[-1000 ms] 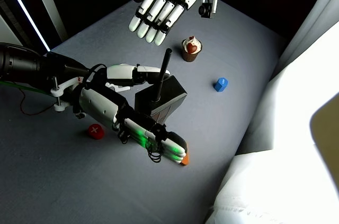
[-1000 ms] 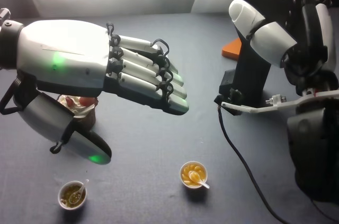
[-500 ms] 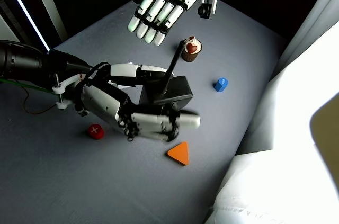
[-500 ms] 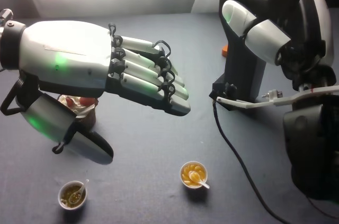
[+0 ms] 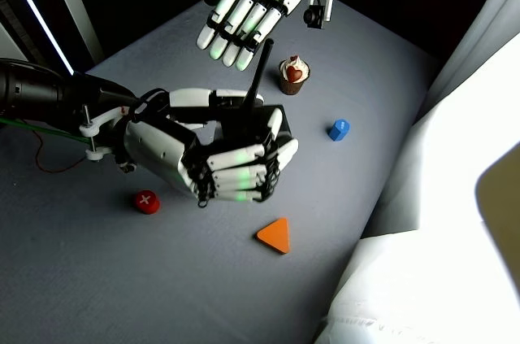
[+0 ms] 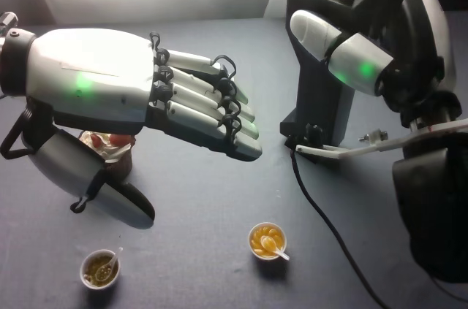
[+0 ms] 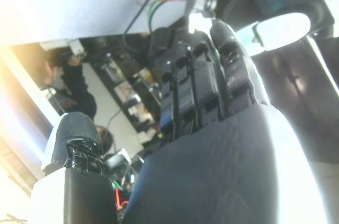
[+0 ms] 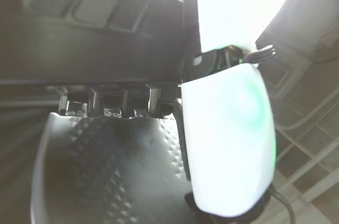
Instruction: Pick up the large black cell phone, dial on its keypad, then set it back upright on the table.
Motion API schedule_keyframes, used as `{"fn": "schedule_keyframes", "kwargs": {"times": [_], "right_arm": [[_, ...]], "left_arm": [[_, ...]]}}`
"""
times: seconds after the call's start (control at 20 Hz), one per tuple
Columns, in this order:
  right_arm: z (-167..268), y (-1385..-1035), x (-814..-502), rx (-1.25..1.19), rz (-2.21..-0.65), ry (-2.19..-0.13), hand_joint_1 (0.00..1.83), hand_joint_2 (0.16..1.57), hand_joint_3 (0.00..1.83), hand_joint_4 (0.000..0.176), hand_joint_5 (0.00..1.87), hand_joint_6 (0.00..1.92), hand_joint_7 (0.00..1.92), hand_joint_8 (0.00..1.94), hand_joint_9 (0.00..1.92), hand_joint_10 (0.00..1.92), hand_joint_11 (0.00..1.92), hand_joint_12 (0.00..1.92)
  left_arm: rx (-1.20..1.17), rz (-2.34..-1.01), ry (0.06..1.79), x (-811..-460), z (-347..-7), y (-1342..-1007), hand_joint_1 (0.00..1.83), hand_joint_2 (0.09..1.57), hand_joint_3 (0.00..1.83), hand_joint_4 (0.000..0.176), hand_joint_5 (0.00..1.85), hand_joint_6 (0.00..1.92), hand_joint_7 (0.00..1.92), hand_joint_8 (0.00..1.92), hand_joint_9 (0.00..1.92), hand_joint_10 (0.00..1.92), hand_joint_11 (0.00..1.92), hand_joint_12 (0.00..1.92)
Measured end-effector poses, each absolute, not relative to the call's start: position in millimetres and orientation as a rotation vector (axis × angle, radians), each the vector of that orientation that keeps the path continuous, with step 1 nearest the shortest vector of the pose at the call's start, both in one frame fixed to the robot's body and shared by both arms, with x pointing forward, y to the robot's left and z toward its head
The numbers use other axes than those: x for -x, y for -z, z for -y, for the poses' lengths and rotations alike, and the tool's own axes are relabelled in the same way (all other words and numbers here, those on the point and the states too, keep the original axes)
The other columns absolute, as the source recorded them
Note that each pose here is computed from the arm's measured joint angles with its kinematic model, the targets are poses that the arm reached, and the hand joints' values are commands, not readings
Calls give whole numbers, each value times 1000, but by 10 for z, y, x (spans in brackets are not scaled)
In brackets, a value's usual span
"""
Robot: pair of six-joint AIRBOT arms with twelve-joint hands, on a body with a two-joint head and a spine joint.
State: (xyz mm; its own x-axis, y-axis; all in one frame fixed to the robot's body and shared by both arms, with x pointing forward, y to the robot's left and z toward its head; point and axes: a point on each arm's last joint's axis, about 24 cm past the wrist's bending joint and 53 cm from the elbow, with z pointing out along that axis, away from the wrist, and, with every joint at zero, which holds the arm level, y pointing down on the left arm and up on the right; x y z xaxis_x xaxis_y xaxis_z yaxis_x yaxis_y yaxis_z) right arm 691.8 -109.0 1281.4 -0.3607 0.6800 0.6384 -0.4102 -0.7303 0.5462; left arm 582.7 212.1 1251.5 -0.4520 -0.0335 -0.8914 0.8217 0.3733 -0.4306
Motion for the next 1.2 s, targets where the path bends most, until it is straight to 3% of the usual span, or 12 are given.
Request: {"fn": "schedule_keyframes", "kwargs": {"times": [0.3,0.4,0.45,0.5,0.6,0.95,1.05,1.2], "right_arm": [[1176,-13033,-6777,-1095,-381,-2170,1479,1154,0,0,927,1011,903,1078,832,1243,570,1735],[1204,-13081,-6740,-1080,-382,-2183,1480,1157,1,0,943,970,867,1143,813,1303,566,1701],[1221,-13121,-6700,-1073,-380,-2203,1384,1162,1,0,943,970,859,1191,759,1415,558,1491],[1236,-13172,-6656,-1058,-378,-2229,1364,1170,1,0,931,966,841,1233,742,1459,573,1424],[1275,-13245,-6577,-1049,-371,-2266,1354,1190,1,0,884,1002,795,1310,727,1524,593,1487],[1376,-13508,-6279,-1019,-336,-2425,1370,1145,0,0,870,1027,916,1086,872,1350,732,1354],[1357,-13575,-6192,-995,-340,-2472,1370,1143,0,0,882,1008,920,1093,866,1352,721,1376],[1224,-13624,-6082,-973,-367,-2551,1366,1153,2,0,904,980,852,1179,850,1390,730,1400]], "left_arm": [[-698,-1736,1207,-5813,-2128,-12530,282,1181,4,0,247,1,266,1,241,3,0,643],[-709,-1730,1222,-5770,-2126,-12546,300,1185,2,0,228,0,247,1,235,1,0,625],[-716,-1731,1246,-5728,-2111,-12554,311,1181,0,0,243,4,257,3,246,4,0,663],[-726,-1729,1263,-5691,-2098,-12560,322,1182,0,0,240,1,248,2,234,1,0,651],[-717,-1718,1271,-5699,-2116,-12595,319,1183,1,0,246,3,249,2,237,2,0,658],[-572,-1673,1169,-6083,-2446,-12743,333,1182,1,0,238,0,229,0,201,0,0,575],[-553,-1677,1129,-6161,-2520,-12736,422,1189,0,0,251,2,250,3,220,4,0,616],[-523,-1672,1114,-6239,-2593,-12762,689,1203,0,0,299,2,393,5,434,25,90,968]]}}
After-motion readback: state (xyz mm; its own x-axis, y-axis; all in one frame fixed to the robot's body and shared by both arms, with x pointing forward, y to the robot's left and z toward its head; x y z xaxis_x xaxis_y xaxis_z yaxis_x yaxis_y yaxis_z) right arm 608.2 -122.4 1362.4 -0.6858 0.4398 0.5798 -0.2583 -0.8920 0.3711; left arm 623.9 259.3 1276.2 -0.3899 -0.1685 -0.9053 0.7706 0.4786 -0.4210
